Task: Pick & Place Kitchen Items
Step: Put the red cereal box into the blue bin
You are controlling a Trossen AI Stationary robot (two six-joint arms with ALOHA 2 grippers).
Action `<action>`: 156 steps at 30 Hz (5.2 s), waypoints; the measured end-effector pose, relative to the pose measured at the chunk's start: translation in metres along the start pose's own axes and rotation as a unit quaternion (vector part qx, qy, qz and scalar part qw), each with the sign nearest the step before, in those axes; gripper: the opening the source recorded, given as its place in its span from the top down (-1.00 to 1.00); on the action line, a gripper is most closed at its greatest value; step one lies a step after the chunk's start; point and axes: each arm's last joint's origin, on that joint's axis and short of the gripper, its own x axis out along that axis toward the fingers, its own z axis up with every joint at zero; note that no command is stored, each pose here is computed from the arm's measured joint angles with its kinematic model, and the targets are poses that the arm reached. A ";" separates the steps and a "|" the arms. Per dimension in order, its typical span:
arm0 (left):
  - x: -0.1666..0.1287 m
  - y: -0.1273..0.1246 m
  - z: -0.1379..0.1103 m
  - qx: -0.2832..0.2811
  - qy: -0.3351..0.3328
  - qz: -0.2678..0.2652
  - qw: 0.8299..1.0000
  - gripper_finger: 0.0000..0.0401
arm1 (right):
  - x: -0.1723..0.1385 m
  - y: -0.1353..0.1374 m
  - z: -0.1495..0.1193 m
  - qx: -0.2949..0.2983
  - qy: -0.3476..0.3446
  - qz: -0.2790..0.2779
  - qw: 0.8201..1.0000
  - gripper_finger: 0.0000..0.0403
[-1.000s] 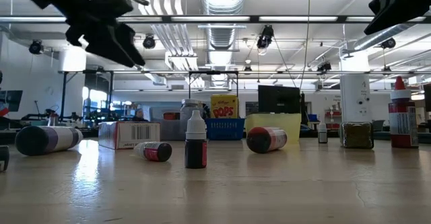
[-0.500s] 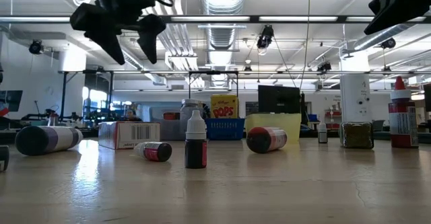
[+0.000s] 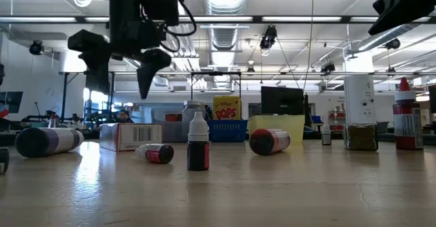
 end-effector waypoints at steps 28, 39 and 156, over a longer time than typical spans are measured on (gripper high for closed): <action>0.054 0.010 -0.032 0.065 -0.019 -0.017 0.998 -1.00 | 0.000 0.000 0.000 0.000 0.000 0.000 1.000 0.96; 0.055 0.011 -0.031 0.115 -0.021 -0.009 0.993 -1.00 | 0.000 0.000 0.000 0.000 0.000 0.000 1.000 0.96; 0.033 0.030 0.003 -0.030 0.003 0.003 1.000 -0.84 | 0.000 0.000 0.000 0.000 0.000 0.000 1.000 0.96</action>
